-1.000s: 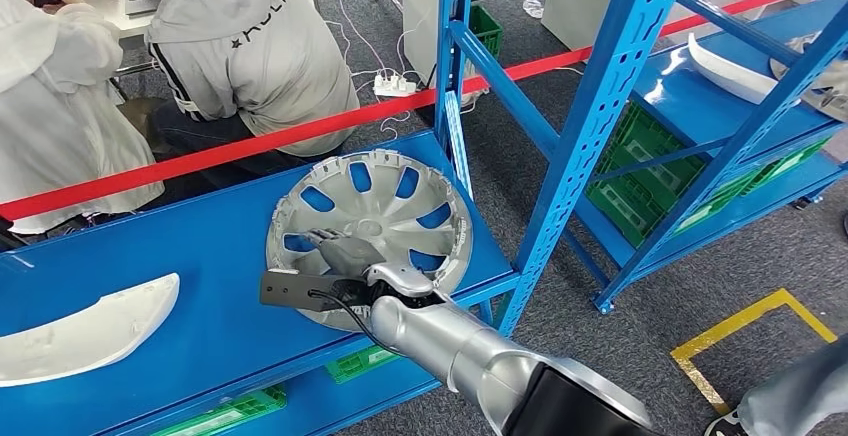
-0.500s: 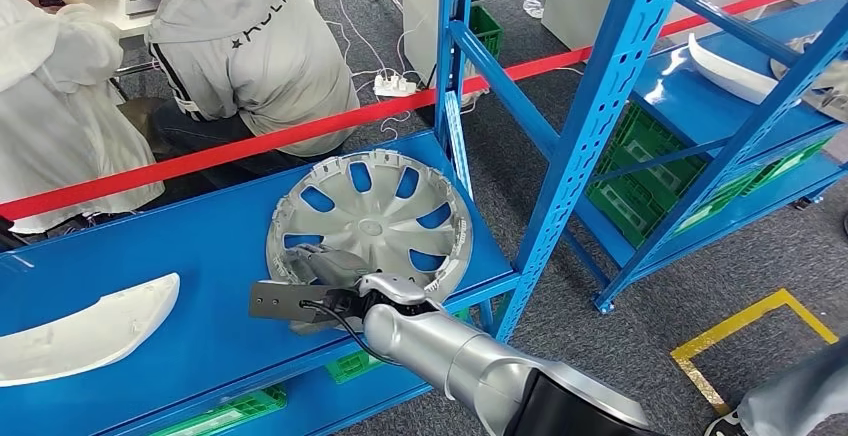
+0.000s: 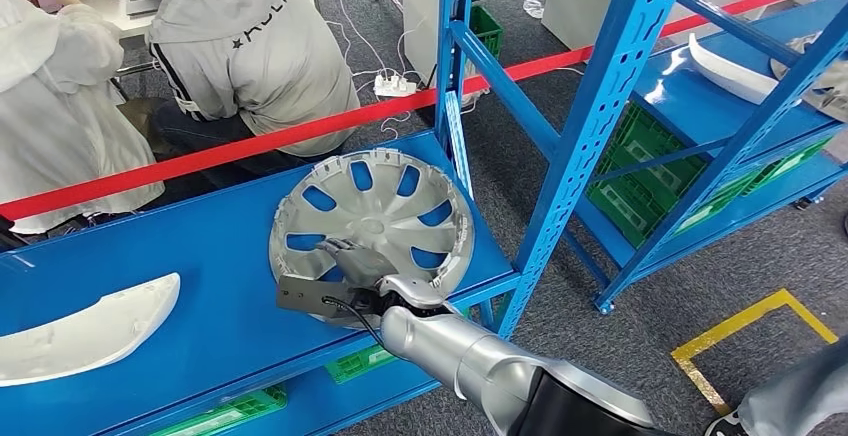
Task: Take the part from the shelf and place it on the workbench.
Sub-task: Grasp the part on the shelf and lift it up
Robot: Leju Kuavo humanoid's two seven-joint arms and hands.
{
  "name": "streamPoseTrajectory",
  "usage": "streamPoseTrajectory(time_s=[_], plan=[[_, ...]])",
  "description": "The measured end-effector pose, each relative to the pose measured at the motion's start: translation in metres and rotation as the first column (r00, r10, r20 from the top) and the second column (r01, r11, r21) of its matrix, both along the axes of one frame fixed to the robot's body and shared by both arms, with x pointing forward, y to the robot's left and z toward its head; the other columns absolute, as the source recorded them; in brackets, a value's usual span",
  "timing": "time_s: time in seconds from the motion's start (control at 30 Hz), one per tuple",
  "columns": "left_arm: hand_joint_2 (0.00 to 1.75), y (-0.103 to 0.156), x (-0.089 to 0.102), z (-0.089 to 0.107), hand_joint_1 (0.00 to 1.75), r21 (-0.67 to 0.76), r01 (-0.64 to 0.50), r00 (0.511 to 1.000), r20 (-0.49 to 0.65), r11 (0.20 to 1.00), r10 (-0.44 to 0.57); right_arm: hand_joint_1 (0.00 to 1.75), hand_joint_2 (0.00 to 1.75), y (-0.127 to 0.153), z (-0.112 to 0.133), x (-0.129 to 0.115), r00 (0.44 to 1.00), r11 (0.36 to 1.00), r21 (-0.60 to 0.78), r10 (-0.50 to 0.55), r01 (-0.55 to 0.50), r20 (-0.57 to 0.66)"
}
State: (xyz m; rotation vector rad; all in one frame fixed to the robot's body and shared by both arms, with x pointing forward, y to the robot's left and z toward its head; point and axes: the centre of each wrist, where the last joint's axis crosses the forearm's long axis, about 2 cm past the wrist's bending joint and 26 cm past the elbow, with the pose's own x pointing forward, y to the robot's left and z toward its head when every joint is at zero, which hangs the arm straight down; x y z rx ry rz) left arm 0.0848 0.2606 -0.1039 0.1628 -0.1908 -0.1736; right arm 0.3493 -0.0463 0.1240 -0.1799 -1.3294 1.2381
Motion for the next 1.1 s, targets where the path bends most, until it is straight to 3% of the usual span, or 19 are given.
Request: streamPoseTrajectory(time_s=[0.1,0.2,0.23,1.1], plan=[[0.0,0.0,0.0,0.0,0.0,0.001,0.003,1.0,-0.002,1.0,-0.003,0.07,1.75,-0.007,-0.006,0.0,0.999,1.0,0.001,-0.031,0.031,-0.01],[0.0,0.0,0.001,0.0,0.0,0.001,0.005,1.0,0.0,1.0,-0.005,1.38,1.75,-0.01,-0.008,0.0,0.999,0.999,0.01,-0.044,0.044,-0.028],[0.0,0.0,0.001,0.0,0.0,0.001,0.005,1.0,0.001,1.0,-0.005,1.75,1.75,-0.01,-0.009,0.0,0.998,0.999,0.015,-0.047,0.048,-0.035],[0.0,0.0,0.002,0.0,0.0,-0.001,-0.013,1.0,0.018,1.0,0.013,1.75,1.75,-0.016,-0.01,0.003,0.997,0.996,0.061,-0.064,0.067,-0.053]])
